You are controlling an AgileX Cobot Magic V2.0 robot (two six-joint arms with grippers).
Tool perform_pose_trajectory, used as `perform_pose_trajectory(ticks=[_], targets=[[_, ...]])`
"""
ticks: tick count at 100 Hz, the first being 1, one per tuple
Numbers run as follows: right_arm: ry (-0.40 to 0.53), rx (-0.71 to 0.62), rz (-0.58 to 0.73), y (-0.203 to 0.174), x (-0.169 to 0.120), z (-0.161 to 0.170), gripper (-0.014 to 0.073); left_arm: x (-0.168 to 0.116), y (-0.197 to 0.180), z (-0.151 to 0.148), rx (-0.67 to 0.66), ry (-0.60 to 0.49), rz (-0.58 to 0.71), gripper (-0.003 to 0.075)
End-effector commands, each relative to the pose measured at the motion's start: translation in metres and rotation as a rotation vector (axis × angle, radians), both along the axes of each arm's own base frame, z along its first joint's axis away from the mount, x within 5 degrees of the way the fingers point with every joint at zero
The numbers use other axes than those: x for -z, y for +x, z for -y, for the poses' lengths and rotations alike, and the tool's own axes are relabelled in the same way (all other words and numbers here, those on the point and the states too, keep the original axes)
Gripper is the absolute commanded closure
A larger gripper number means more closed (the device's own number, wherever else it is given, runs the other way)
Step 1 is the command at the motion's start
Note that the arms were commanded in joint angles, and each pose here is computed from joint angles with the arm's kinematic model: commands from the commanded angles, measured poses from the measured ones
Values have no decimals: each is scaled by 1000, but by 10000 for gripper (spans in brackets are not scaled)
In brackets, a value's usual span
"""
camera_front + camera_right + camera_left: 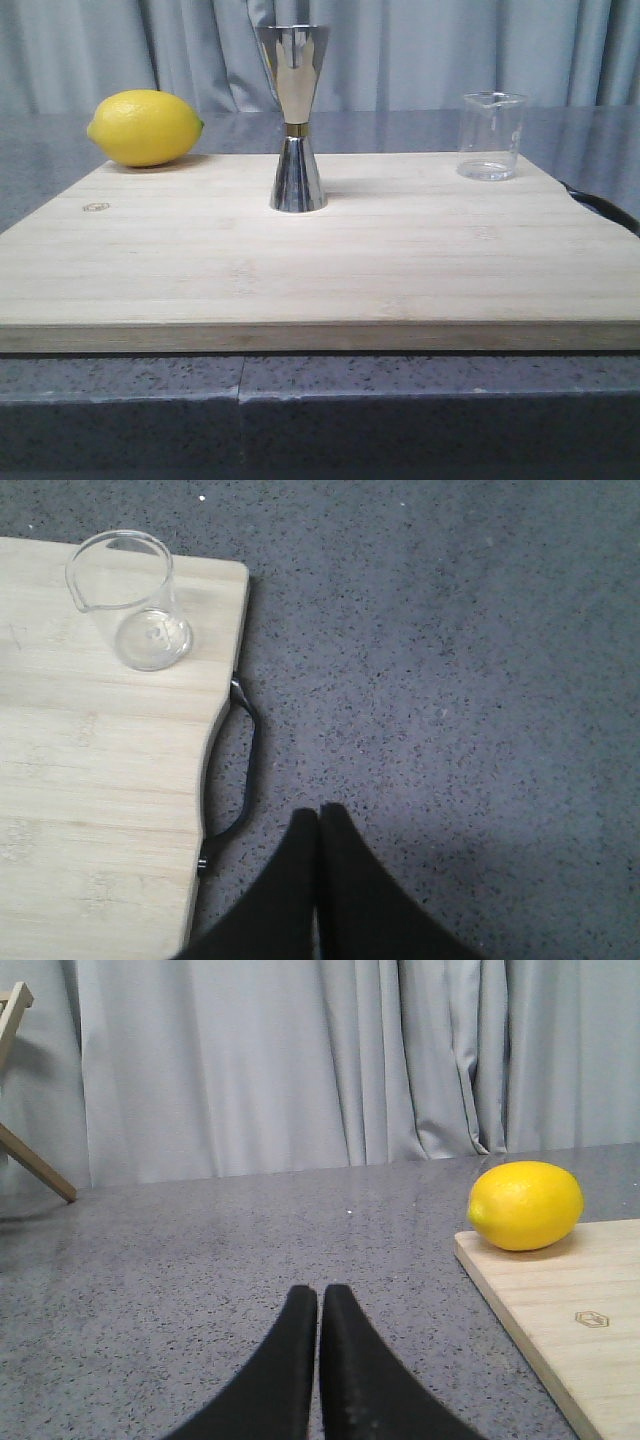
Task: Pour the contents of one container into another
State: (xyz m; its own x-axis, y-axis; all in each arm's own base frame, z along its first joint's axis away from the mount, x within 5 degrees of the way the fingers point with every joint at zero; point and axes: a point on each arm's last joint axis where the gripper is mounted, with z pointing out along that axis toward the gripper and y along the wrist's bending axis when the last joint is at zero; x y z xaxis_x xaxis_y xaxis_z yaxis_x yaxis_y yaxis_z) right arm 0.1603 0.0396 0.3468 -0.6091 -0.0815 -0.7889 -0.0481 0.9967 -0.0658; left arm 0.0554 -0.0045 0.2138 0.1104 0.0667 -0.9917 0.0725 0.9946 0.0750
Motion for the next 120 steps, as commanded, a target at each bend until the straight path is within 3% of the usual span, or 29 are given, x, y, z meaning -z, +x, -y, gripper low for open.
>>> perform_pose_trajectory(ticks=[1,88,102,120], targets=[[-14,-26,96,1,-17,0,666,-7,-3,0,7,-19,102,739],[-13,-19,116,-5,-18,5,666,-7,-3,0,7,-19,102,739],[66,6,246,-18,-16,17,666,-7,-3,0,7,-19,102,739],[173,8,543,-55,2,32,666,-7,-3,0,7,-19,102,739]])
